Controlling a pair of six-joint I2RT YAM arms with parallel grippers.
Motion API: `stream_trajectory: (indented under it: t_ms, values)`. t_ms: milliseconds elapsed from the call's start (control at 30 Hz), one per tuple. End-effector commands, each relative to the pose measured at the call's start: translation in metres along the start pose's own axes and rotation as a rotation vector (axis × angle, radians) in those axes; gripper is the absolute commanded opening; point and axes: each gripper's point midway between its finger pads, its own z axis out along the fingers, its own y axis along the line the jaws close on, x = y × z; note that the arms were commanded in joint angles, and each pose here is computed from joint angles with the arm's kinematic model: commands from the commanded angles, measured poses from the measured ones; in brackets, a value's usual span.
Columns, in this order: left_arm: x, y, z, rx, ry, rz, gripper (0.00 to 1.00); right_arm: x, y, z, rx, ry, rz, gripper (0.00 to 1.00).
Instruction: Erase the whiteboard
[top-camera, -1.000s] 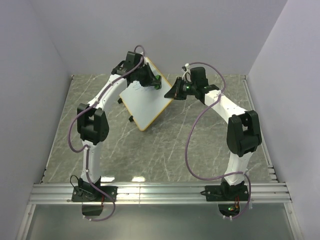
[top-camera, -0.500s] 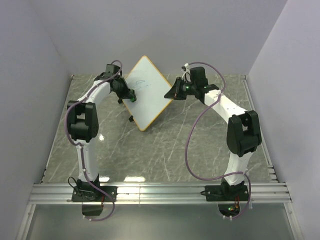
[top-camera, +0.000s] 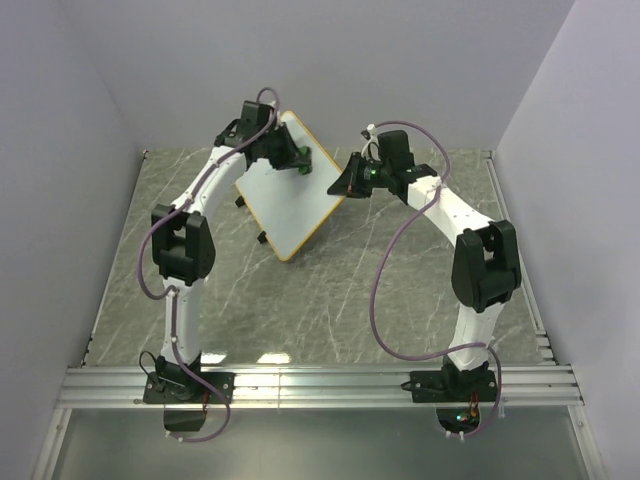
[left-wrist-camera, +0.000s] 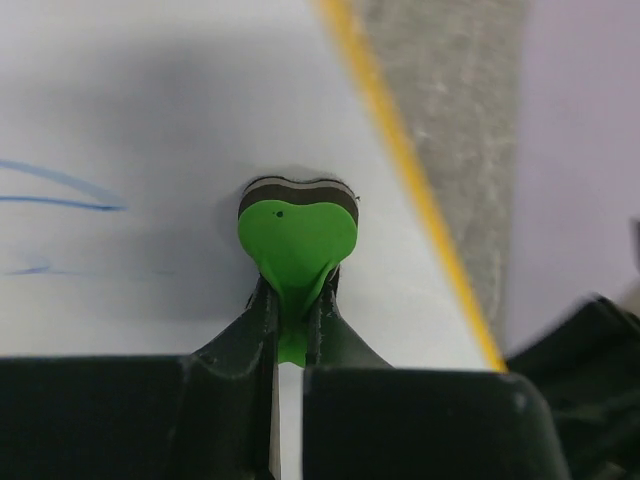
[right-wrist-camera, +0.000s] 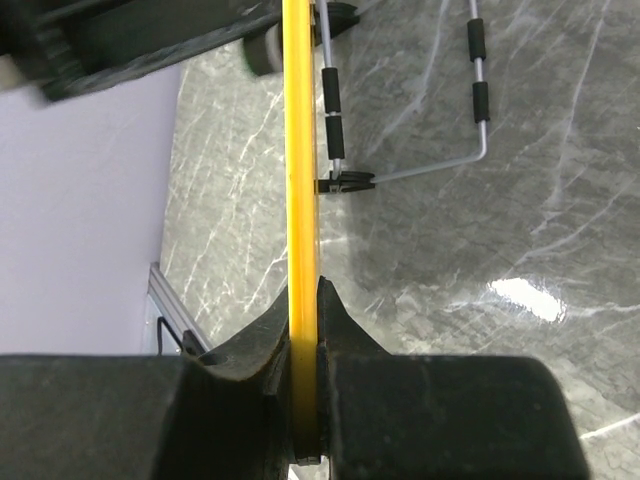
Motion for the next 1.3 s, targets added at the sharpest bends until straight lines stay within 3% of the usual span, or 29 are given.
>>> stream_trajectory:
  t_ms: [0,167,367,500,700,833,933,1133,1267]
  values:
    - [0.013,-0.053,0.001,0.167,0.049,0.041,0.00,0.046,-0.007,0.007,0.058,0.169,0.001,0.00]
    - [0.016,-0.031,0.012,0.071,0.042,0.045,0.00,0.050,-0.012,0.004,0.095,0.200,-0.009,0.00]
    - [0.005,0.067,0.019,-0.124,0.008,-0.084,0.00,0.047,-0.008,-0.003,0.109,0.202,-0.028,0.00]
    - [0.021,0.133,0.034,-0.240,0.074,-0.127,0.00,0.054,-0.012,-0.010,0.127,0.211,-0.026,0.00]
    - [0.035,0.164,0.045,-0.257,0.127,-0.108,0.00,0.062,-0.015,-0.012,0.138,0.230,-0.022,0.00]
    - [0.030,0.147,0.043,-0.219,0.125,-0.079,0.00,0.061,-0.014,-0.009,0.142,0.232,-0.023,0.00]
    - [0.020,0.113,0.037,-0.142,0.109,-0.052,0.00,0.061,-0.012,-0.005,0.141,0.238,-0.025,0.00]
    - [0.020,-0.009,0.028,0.130,0.117,0.106,0.00,0.067,-0.011,0.004,0.145,0.257,-0.030,0.00]
    - [0.022,-0.043,0.021,0.234,0.108,0.105,0.00,0.070,-0.012,0.008,0.154,0.270,-0.036,0.00]
